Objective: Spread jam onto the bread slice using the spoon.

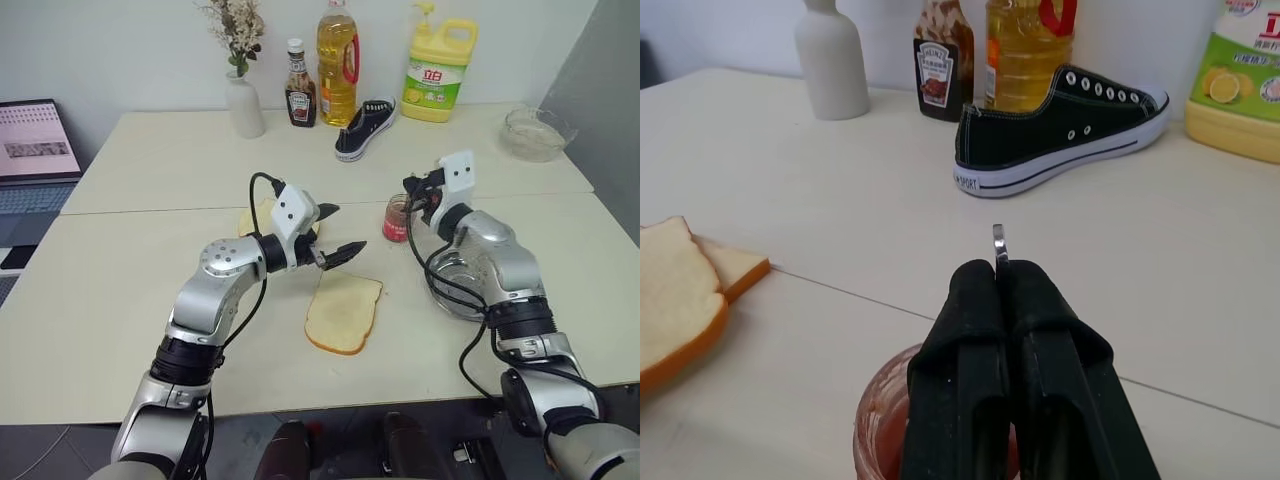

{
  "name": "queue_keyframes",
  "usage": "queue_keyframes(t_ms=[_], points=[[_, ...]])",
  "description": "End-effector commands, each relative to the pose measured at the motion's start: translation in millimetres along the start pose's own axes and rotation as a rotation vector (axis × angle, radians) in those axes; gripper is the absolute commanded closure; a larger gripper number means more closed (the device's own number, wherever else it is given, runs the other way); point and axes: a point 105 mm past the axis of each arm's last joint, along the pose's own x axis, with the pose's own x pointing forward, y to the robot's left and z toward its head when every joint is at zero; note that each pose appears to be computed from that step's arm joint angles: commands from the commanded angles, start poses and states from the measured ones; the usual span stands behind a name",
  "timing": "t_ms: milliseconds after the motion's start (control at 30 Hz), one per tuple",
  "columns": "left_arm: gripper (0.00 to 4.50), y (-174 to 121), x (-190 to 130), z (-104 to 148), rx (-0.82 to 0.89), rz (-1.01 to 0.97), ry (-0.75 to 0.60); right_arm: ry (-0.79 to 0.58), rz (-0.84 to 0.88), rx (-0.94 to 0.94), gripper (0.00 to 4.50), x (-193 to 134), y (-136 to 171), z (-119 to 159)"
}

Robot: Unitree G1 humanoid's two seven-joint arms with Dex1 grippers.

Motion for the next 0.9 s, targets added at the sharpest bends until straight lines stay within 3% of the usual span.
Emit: queue_keyframes(t_ms=[33, 467, 900], points=[[0.00, -1, -4, 13, 0.038, 0.008, -0.035, -0.035, -0.021, 0.014, 4.47, -1, -3, 8], [0.00, 1, -5, 14, 0.035, 0.025, -0.036, -0.011, -0.061, 0.302, 4.47, -2, -8, 3], [0.00, 4, -5, 14, 0.039, 0.028, -0.032, -0.052, -0.103, 0.549, 4.47, -7, -17, 18]])
